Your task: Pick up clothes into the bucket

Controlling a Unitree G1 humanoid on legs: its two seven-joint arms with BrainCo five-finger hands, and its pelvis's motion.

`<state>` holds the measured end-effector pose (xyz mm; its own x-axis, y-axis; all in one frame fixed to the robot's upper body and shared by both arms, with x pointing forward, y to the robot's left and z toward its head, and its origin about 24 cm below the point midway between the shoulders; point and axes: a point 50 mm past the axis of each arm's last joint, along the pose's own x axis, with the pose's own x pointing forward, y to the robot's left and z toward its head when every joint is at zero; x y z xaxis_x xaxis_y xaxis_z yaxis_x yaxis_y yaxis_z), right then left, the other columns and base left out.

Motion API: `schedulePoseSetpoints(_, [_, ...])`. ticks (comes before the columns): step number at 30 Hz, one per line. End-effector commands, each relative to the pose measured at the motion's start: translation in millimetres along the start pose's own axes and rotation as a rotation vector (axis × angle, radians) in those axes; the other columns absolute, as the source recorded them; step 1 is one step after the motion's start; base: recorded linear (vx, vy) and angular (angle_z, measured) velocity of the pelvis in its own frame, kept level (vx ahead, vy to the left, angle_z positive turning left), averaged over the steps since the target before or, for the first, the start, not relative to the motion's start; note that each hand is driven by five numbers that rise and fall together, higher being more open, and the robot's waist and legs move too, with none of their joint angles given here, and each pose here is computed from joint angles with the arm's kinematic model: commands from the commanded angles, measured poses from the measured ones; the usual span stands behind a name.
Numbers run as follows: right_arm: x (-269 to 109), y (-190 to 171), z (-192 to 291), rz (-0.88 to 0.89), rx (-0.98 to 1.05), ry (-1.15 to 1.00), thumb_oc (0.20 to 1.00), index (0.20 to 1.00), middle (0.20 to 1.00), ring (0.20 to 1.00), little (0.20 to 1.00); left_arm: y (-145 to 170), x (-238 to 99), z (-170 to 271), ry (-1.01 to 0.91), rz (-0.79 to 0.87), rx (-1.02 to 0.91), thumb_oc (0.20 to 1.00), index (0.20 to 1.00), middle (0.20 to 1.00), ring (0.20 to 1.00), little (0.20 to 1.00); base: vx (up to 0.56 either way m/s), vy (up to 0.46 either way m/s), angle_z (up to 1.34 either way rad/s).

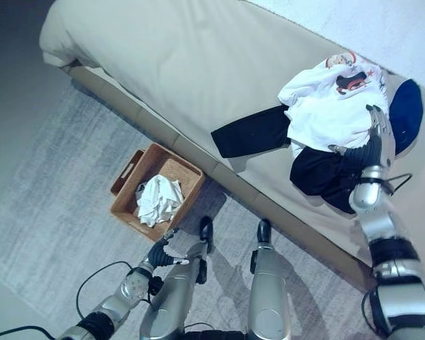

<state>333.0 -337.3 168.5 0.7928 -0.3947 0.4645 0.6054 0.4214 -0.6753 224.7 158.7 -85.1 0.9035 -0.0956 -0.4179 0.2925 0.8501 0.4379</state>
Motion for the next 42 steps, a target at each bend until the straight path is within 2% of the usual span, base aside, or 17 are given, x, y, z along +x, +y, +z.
schedulePoseSetpoints(1, [28.1,-37.2,9.7,-0.132,-0.099,-0.029,1.000,1.000,1.000,1.000,1.000,1.0,1.4,-0.5,0.028,0.076,-0.082,1.000,1.000,1.000,1.000,1.000,-0.02,-0.044,0.11])
schedulePoseSetpoints(6, [46.0,-54.7,2.6,-0.138,-0.218,0.043,1.000,1.000,1.000,1.000,1.000,2.8,7.5,10.8,0.000,0.107,-0.136,1.000,1.000,1.000,1.000,1.000,-0.03,-0.081,0.40])
schedulePoseSetpoints(9, [62.2,-62.5,18.1,-0.142,-0.268,0.041,1.000,1.000,1.000,1.000,1.000,0.9,9.8,23.9,-0.049,0.122,-0.198,1.000,1.000,1.000,1.000,1.000,-0.01,-0.064,0.14])
schedulePoseSetpoints(17, [73.9,-89.7,13.0,-0.147,-0.389,0.143,1.000,1.000,1.000,1.000,1.000,-16.6,7.6,42.4,-0.133,0.028,-0.179,1.000,1.000,1.000,1.000,1.000,-0.02,-0.062,-0.02])
schedulePoseSetpoints(21, [75.1,-88.0,10.4,-0.040,-0.449,0.168,1.000,1.000,1.000,1.000,1.000,-16.0,8.9,37.5,-0.101,0.017,-0.170,1.000,1.000,1.000,1.000,1.000,0.00,-0.034,0.00])
schedulePoseSetpoints(22, [73.4,-88.4,5.0,-0.018,-0.449,0.200,0.573,0.573,0.573,0.573,0.573,-17.8,8.8,36.6,-0.093,0.011,-0.170,1.000,1.000,1.000,1.000,1.000,0.00,-0.030,-0.01])
schedulePoseSetpoints(23, [73.5,-88.4,5.1,-0.018,-0.449,0.200,0.504,0.504,0.504,0.504,0.504,-17.8,8.8,36.7,-0.093,0.011,-0.170,1.000,1.000,1.000,1.000,1.000,0.00,0.000,0.00])
schedulePoseSetpoints(24, [73.7,-89.0,4.8,-0.021,-0.427,0.215,0.200,0.200,0.200,0.200,0.200,-16.6,8.1,34.7,-0.084,0.019,-0.180,1.000,1.000,1.000,1.000,1.000,0.00,-0.011,0.03])
schedulePoseSetpoints(32, [76.2,-81.0,17.0,-0.051,-0.321,0.163,0.200,0.200,0.200,0.200,0.200,-8.9,11.2,37.0,-0.087,0.054,-0.198,1.000,1.000,1.000,1.000,1.000,0.00,0.012,0.07])
schedulePoseSetpoints(42, [88.7,-83.7,92.1,-0.129,-0.103,-0.161,0.200,0.200,0.200,0.200,0.200,13.6,6.9,16.0,-0.030,0.129,-0.172,1.000,1.000,1.000,1.000,1.000,-0.01,0.032,-0.07])
